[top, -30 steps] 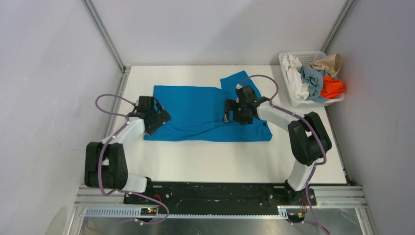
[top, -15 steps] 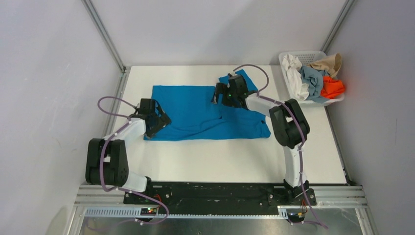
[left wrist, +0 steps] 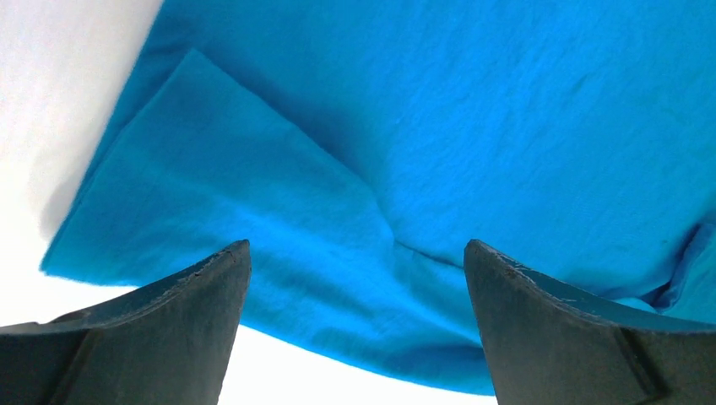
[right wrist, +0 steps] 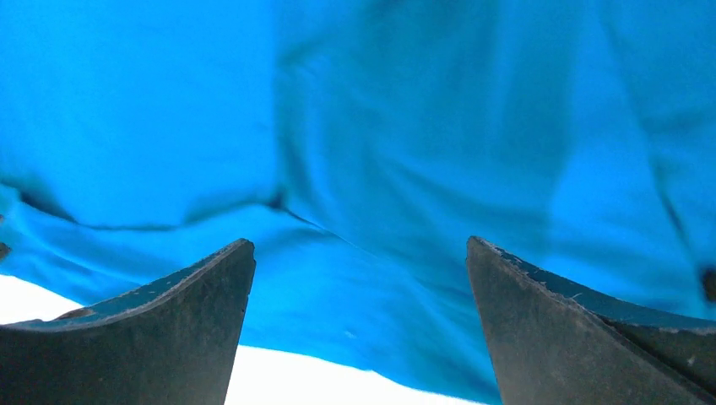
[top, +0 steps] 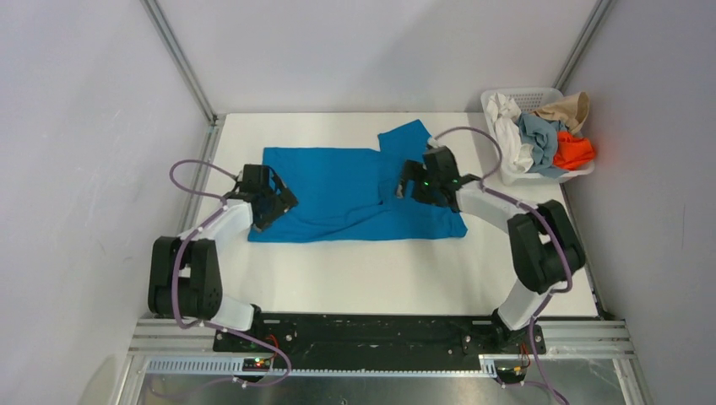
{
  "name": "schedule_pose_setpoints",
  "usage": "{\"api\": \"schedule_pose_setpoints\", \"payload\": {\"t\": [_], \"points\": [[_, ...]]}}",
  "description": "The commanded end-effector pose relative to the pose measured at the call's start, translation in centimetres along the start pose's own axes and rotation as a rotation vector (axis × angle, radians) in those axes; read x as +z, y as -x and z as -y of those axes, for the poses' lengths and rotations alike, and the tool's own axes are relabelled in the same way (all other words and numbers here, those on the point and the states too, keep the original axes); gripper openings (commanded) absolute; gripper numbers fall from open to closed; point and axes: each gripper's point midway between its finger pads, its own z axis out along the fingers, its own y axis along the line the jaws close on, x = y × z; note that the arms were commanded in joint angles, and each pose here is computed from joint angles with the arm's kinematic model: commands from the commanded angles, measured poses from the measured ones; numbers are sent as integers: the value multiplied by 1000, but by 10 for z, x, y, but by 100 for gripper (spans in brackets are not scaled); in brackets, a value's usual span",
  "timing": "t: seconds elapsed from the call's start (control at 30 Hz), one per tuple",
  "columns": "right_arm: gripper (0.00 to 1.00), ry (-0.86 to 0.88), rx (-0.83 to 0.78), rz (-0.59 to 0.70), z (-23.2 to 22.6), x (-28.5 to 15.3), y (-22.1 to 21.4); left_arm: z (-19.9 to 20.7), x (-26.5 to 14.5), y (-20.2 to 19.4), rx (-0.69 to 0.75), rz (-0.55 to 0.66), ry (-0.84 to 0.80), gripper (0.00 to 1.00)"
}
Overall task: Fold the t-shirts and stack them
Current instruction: Fold the flattened tshirt in 1/3 of the way
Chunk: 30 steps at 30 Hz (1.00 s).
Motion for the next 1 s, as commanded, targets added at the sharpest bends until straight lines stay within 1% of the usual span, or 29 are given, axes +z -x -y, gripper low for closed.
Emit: {"api": "schedule_pose_setpoints", "payload": {"t": [0.0, 0.03, 0.07, 0.17, 0.23, 0.27, 0.3, 0.33, 0.37, 0.4, 0.43, 0.47, 0.5, 0.57, 0.6, 0.63, 0.67, 0.7, 0.73, 0.77, 0.8, 0.83, 0.87, 0.9, 0.93, 0.97], "points": [[99, -27, 147, -68, 53, -14, -29, 18, 11, 7, -4, 7, -31, 100], [99, -40, 168, -104, 65, -13, -45, 13, 17, 8, -9, 18, -1, 100], [100, -58, 189, -110, 75, -13, -47, 10, 20, 8, -19, 19, 15, 100], [99, -82, 237, -167, 96, -17, -72, -4, 33, -1, -55, -9, 60, 100], [99, -99, 272, -170, 105, -24, -79, -19, 33, -9, -100, -26, 68, 100], [99, -119, 291, -186, 112, -28, -88, -24, 28, -2, -133, 12, 78, 100], [99, -127, 295, -177, 114, -33, -88, -34, 26, -6, -147, 19, 101, 100], [99, -152, 312, -199, 122, -38, -99, -37, 19, 1, -166, 63, 106, 100], [99, -149, 315, -193, 122, -44, -98, -48, 18, -3, -178, 64, 125, 100], [99, -155, 319, -209, 125, -49, -108, -47, 13, -3, -183, 72, 110, 100], [99, -149, 319, -196, 124, -55, -107, -52, 13, -12, -183, 51, 112, 100], [100, -162, 330, -209, 127, -60, -118, -51, 11, -16, -196, 27, 84, 100], [100, -167, 332, -190, 127, -68, -116, -59, 12, -28, -203, -3, 91, 100], [99, -197, 346, -192, 133, -80, -127, -64, 9, -47, -214, -45, 78, 100], [99, -210, 350, -201, 137, -85, -136, -61, 4, -49, -225, -41, 54, 100], [99, -208, 357, -193, 136, -92, -137, -68, 3, -62, -234, -56, 61, 100], [99, -220, 362, -207, 140, -97, -148, -66, -4, -60, -242, -32, 37, 99], [99, -213, 364, -194, 139, -104, -149, -70, -6, -78, -237, -53, 38, 99], [99, -225, 367, -207, 143, -108, -159, -68, -14, -76, -242, -16, 11, 99], [99, -217, 362, -197, 142, -115, -161, -76, -13, -93, -252, -31, 24, 98], [99, -208, 359, -191, 142, -120, -166, -75, -20, -93, -261, -6, -7, 98], [100, -216, 360, -208, 143, -125, -173, -84, -20, -106, -275, -19, 7, 98], [100, -205, 356, -191, 143, -130, -174, -85, -25, -107, -284, 1, -13, 98], [100, -211, 359, -201, 144, -134, -180, -94, -24, -117, -296, -6, 4, 98], [100, -200, 356, -173, 142, -138, -176, -96, -28, -120, -306, 4, -6, 98], [100, -209, 361, -183, 143, -142, -181, -97, -30, -124, -319, 16, -29, 98]]}}
